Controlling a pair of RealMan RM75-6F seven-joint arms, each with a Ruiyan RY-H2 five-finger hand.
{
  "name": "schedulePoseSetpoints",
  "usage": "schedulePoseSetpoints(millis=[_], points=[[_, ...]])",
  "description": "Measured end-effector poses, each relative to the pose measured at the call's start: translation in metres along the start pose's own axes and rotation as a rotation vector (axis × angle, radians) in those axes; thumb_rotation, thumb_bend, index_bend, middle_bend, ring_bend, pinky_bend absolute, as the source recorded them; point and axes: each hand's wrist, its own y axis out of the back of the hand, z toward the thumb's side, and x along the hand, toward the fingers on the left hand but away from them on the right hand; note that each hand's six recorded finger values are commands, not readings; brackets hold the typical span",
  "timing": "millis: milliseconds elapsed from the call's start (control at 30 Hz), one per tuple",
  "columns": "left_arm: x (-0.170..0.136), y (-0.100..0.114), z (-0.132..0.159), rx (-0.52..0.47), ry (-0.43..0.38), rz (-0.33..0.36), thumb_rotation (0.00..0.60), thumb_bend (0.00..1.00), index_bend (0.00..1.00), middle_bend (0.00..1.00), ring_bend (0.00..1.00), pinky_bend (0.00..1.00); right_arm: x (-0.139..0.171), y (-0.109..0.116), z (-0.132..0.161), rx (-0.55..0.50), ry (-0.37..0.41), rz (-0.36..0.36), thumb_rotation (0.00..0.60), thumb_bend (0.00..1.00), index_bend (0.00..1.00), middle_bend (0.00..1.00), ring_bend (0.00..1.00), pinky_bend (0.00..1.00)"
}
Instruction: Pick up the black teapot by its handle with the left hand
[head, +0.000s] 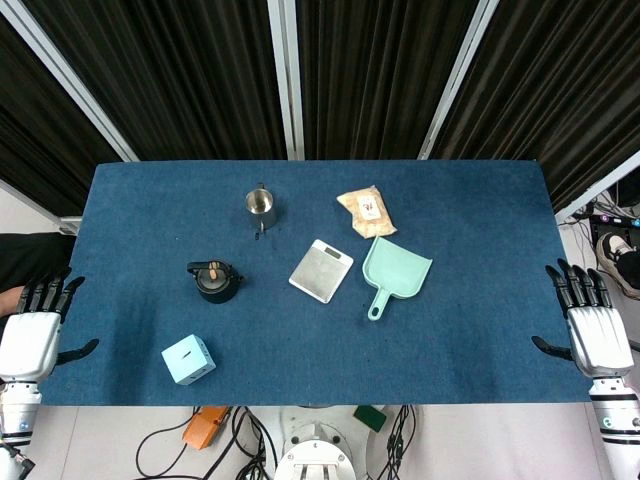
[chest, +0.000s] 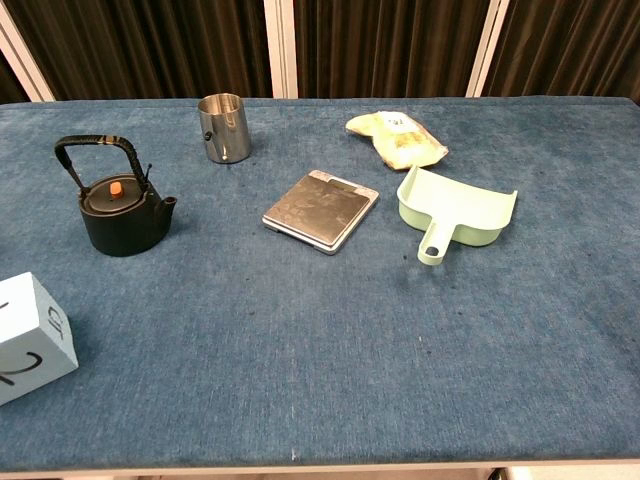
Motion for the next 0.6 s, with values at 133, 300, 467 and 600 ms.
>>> schedulePoseSetpoints(millis=[133,300,467,600], points=[[0.0,0.002,0.002,0.007,0.0,0.006,0.6,0.12,0.12,0.02,0.0,0.0,-0.002,-0.001,0.0,-0.004,-0.001,0.001,0.6,0.08,0.0,0.0,0.0,0.0],[0.008,0.011,0.012,0.015,-0.026,0.036,0.6,0.12,0.12,0.04,0.0,0.0,-0.001,0.004,-0.006,-0.005,-0.014,-0.016,0.6,0.08,0.0,0.0,0.0,0.0],[0.028,0.022,0.038,-0.013,-0.087,0.069,0.6,0.12,0.12,0.1,0.04,0.0,0.001,0.015,-0.011,-0.002,-0.023,-0.058,0.6,0.08,0.0,0.0,0.0,0.0],[0.052,0.027,0.073,-0.046,-0.18,0.053,0.599,0.12,0.19,0.18,0.12,0.0,0.003,0.024,-0.014,0.01,-0.029,-0.083,0.6,0.08,0.0,0.0,0.0,0.0]])
